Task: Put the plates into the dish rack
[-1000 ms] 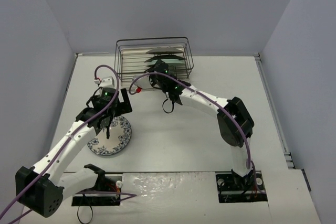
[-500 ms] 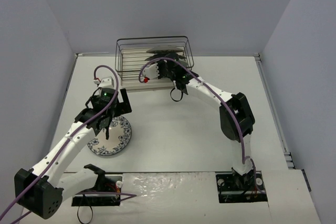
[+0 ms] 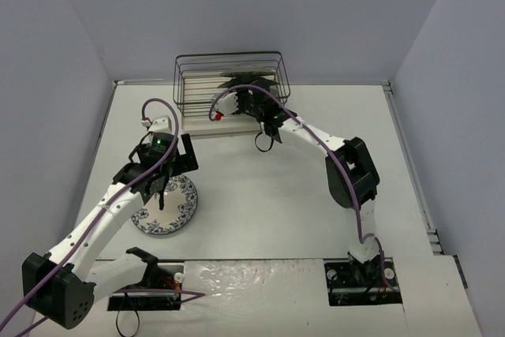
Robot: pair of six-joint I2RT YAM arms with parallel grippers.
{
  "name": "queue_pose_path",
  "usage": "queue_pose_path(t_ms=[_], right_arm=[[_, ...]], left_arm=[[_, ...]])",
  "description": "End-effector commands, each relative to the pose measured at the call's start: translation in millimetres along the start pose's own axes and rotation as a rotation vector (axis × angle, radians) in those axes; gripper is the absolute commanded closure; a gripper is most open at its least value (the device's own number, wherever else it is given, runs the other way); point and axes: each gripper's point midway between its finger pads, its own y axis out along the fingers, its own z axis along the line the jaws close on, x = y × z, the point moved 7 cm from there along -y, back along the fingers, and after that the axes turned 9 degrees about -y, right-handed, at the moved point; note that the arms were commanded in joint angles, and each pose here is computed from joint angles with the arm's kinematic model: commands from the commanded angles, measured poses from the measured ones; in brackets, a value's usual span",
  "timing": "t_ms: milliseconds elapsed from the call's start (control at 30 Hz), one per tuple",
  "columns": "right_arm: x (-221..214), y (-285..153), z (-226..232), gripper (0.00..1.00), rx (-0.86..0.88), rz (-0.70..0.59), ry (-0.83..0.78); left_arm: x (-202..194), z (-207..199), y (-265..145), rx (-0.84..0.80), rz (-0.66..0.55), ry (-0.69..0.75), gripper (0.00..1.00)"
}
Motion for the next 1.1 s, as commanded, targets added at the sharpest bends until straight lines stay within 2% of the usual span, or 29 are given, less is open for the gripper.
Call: queue_pose_path(t_ms=[0,233,567,733,900,967,1067], right_arm=[[-4.8,-36.7,-73.0,0.46,-0.236,0.016,0.046],[3.8,-49.4,-78.7,0.29,-0.232,-0.005,0.065],[42.2,-87.4,-102.5,0.22,-0.225,-0.189,0.190],[66.2,-109.5,-113.9,0.03,-0.254,-0.282,0.358],[88.2,-124.0,-125.9,0.00,-0.225,-0.443,0.756],[105.8,-121.5,-118.3,0.00,-0.120,-0.472,1.066],[124.6,-120.4,-112.0,0.00,0.012,-0.491,1.318]], left_arm=[[22.4,-11.0,-7.0,-0.042,-0.069,-0.018,0.03],[23.9,-10.9,-11.3,-0.044,-0.069,-0.032,0.03],[26.8,-4.1,-25.3,-0.016,-0.085,-0.080,0.03],[27.5,8.0,-35.4,0.073,-0.095,-0.136,0.03],[30.7,36.8,-39.2,0.192,-0.107,-0.260,0.03],[32.0,55.0,-38.6,0.213,-0.100,-0.348,0.03],[27.1,73.0,-36.9,0.248,-0.103,-0.446,0.03]])
